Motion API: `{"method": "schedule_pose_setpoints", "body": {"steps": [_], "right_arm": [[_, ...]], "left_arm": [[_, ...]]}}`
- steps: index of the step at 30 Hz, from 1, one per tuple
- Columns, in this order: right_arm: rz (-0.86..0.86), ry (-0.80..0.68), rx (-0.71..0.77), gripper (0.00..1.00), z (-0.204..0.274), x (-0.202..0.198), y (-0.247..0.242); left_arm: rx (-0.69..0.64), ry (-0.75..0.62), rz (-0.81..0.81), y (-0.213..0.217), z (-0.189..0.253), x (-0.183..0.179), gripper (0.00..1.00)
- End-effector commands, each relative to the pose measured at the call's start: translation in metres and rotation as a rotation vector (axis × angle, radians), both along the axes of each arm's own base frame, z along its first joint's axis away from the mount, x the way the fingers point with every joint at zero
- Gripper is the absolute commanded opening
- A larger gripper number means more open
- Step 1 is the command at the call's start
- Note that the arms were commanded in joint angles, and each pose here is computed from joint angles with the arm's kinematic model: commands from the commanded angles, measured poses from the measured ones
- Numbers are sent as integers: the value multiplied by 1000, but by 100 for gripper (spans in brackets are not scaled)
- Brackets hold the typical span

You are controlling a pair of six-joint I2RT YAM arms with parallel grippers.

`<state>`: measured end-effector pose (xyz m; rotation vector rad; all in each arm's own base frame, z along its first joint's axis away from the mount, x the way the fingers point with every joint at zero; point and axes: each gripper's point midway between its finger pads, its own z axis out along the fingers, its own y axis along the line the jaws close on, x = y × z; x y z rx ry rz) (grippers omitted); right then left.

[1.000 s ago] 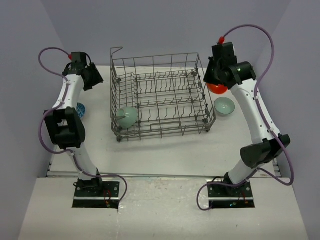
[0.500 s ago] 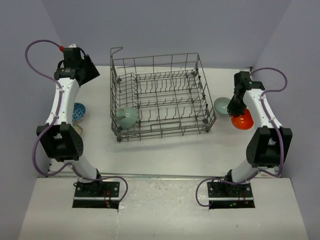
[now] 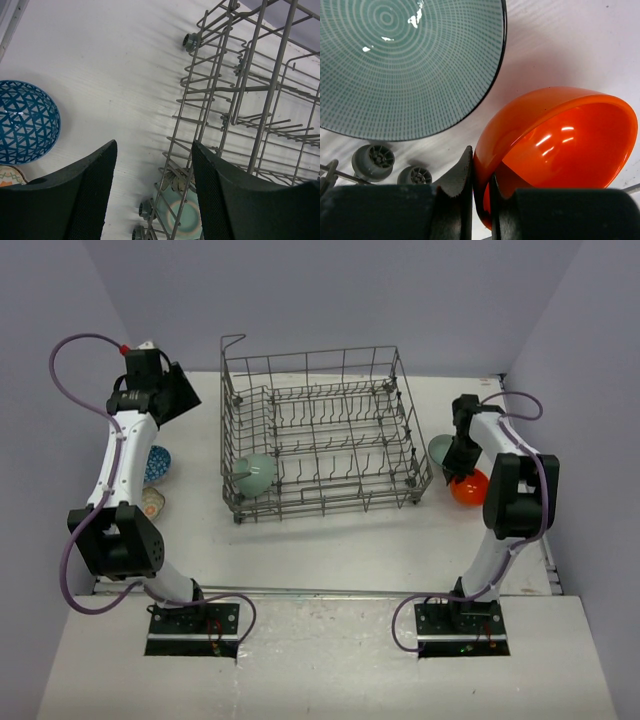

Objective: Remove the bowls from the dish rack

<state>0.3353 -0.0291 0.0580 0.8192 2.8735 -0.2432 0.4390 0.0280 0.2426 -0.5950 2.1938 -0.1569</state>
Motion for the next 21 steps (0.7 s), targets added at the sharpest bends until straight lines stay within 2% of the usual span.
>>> {"method": "schedule_pose_setpoints", "body": {"steps": [1,6,7,12,13,21], "right_arm": [[14,-43,-32,0,9,17,-5],[5,-21,-35,1,-2,11,-6],[1,-20,-37,7,-2,8,-6],[5,-18,-29,24,-9,0,-4],[5,-25,-29,31,-7,0,-5],[2,-111,-24,48,20,-1,-2]], "left_arm": [[12,-52,-10,-2,20,-8,63],[29,-44,-13,0,18,-15,63],[31,-41,-13,0,17,-16,63],[21,-8,-14,-1,6,-18,64],[18,-5,-14,-1,5,-17,64],[4,35,-14,-3,-14,-22,64]]}}
